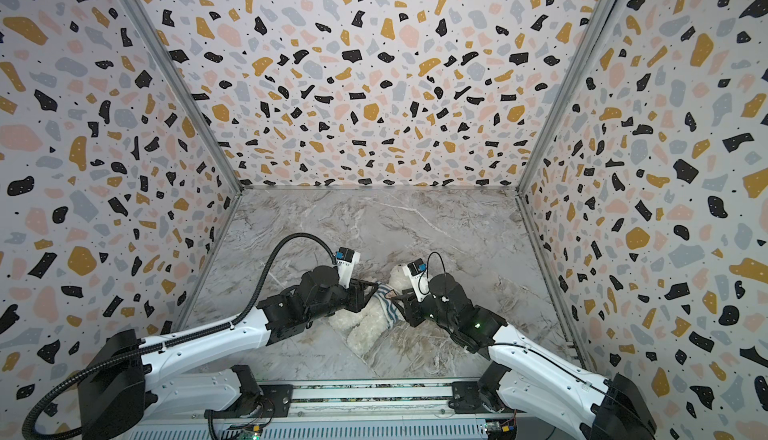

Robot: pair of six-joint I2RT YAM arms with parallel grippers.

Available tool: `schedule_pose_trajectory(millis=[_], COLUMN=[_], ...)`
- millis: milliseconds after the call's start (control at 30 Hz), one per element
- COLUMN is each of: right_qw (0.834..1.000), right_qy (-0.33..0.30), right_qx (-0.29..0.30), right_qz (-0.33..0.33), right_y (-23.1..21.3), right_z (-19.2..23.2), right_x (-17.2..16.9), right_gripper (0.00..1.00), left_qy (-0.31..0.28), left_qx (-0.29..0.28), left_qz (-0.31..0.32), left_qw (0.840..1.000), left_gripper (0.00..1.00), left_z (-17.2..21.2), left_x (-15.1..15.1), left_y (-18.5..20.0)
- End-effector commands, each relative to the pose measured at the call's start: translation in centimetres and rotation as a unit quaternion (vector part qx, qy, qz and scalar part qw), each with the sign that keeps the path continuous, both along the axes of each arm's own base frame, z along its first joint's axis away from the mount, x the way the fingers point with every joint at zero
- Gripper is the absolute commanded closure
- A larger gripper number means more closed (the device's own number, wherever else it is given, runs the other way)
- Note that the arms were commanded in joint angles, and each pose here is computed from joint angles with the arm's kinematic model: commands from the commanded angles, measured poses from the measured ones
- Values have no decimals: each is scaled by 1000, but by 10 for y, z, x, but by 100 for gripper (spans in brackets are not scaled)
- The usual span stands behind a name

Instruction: Dress the teddy bear

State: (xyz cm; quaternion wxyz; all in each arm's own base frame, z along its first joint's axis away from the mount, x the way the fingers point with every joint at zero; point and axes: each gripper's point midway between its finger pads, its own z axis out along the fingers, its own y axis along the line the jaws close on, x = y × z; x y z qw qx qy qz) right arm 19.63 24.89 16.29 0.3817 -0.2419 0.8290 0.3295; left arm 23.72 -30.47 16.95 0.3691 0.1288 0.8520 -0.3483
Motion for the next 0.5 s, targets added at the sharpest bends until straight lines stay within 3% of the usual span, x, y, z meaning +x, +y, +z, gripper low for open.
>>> schedule_pose_trajectory(millis=[0, 467], right_qw=[1000, 999], right_qy=[1, 35], right_qx=[12, 10], right_qz=[-13, -2], right_y=[7, 26], right_z=[14, -8], right_x=[5, 2], right_gripper=[57, 58], left_qy=[-19, 12], left_qx=[-4, -2], left_qz=[6, -1], left_qw=[1000, 1000], left_gripper=[60, 60], left_z=[9, -21], left_x=[9, 12], left_y=[-7, -12])
